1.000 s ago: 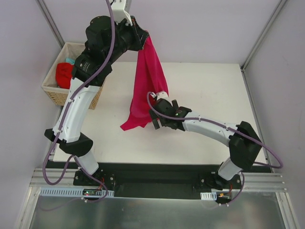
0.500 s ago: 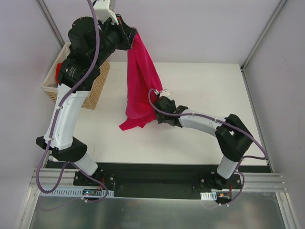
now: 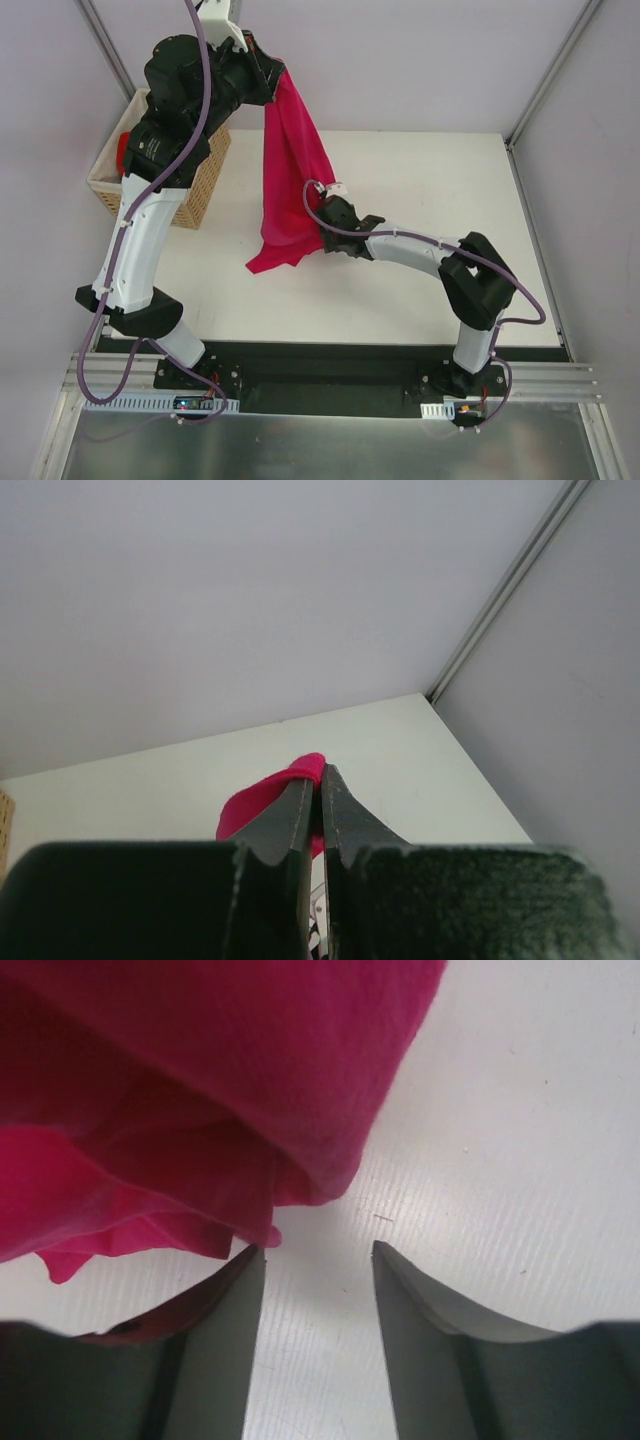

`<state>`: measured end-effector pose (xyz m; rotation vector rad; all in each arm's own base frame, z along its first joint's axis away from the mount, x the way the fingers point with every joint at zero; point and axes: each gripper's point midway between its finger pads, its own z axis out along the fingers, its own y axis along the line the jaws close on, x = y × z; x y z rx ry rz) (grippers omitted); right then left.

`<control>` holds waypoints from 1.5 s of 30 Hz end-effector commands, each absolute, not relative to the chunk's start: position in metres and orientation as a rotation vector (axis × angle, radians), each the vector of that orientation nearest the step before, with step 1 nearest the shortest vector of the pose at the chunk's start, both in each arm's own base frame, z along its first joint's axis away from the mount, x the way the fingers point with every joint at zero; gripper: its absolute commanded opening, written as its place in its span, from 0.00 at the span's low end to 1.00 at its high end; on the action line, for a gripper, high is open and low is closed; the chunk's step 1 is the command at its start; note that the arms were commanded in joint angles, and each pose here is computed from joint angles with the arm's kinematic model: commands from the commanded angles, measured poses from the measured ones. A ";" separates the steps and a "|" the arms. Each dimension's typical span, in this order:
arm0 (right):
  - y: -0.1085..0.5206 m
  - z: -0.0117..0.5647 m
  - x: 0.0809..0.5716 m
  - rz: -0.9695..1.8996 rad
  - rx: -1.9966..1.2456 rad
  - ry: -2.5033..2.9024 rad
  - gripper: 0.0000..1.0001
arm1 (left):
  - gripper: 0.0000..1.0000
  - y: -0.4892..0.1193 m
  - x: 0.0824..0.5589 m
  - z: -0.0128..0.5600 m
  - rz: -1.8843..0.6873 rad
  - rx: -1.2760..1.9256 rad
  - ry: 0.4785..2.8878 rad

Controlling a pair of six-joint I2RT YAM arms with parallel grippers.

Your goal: Fold and stack the t-shirts

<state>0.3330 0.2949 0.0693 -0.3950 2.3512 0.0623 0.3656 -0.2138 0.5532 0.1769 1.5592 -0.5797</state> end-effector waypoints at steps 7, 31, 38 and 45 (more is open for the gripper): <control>0.326 0.091 0.336 0.137 -0.395 2.304 0.44 | 0.00 -0.203 0.355 0.589 -0.594 0.159 1.440; 0.317 0.079 0.344 0.070 -0.394 2.295 0.07 | 0.00 -0.192 0.350 0.589 -0.569 0.153 1.436; 0.310 0.086 0.349 0.074 -0.378 2.270 0.01 | 0.00 -0.188 0.348 0.591 -0.560 0.152 1.431; 0.290 0.166 0.347 0.061 -0.353 2.122 0.01 | 0.00 -0.178 0.343 0.593 -0.533 0.145 1.422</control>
